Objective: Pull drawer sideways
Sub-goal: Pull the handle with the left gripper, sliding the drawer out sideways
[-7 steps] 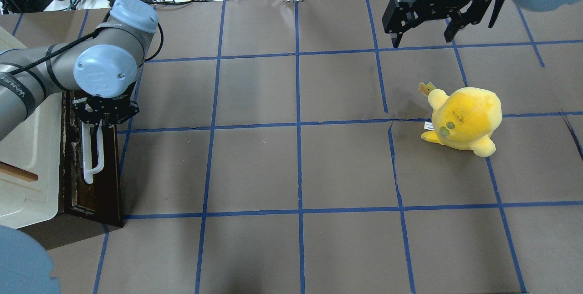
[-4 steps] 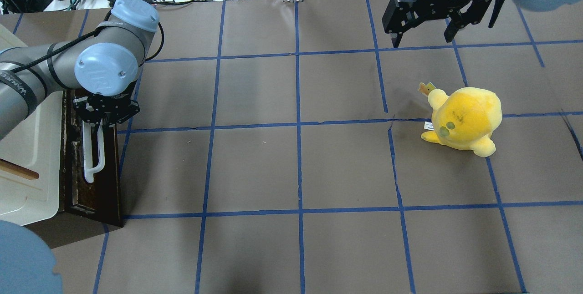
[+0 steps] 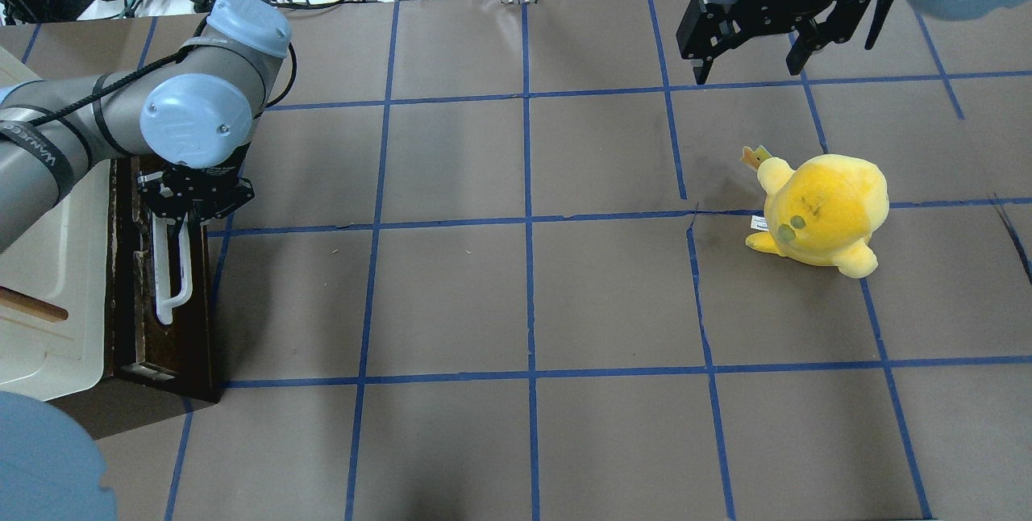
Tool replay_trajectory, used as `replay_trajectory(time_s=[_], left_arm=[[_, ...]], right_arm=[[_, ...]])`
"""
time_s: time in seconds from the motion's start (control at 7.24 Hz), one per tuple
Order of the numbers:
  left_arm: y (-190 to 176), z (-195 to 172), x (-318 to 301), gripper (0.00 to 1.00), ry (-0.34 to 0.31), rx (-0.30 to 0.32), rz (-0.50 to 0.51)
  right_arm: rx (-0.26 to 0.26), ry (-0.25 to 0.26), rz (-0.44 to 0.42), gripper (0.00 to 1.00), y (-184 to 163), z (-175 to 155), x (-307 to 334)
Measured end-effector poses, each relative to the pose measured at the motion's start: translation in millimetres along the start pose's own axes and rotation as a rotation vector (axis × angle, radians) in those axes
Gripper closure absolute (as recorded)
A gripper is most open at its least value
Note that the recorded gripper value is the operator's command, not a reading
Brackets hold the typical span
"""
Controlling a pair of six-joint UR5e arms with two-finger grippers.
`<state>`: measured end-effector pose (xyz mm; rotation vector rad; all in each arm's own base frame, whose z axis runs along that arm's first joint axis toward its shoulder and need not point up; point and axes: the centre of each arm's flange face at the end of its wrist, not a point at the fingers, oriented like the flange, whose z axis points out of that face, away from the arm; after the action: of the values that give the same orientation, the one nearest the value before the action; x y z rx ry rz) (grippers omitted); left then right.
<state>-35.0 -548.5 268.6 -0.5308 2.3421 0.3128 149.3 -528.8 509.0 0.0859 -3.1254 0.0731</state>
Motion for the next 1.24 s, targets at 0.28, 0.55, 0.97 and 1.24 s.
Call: replay_trajectory(time_s=[0.28, 0.55, 0.97, 1.24], left_arm=[[4.4, -3.4, 5.4, 0.87, -0.002, 0.001, -0.009], [5.6, -11.1, 7.5, 0.87, 0.007, -0.006, -0.009], [8.7, -23.6, 15.1, 0.87, 0.009, -0.018, -0.029], [10.8, -25.9, 18.5, 0.87, 0.023, -0.026, -0.035]], right_arm=[[0.000, 0.000, 0.000, 0.00, 0.0, 0.0, 0.0], [0.000, 0.000, -0.001, 0.00, 0.0, 0.0, 0.0], [0.000, 0.000, -0.001, 0.00, 0.0, 0.0, 0.0], [0.000, -0.001, 0.000, 0.00, 0.0, 0.0, -0.1]])
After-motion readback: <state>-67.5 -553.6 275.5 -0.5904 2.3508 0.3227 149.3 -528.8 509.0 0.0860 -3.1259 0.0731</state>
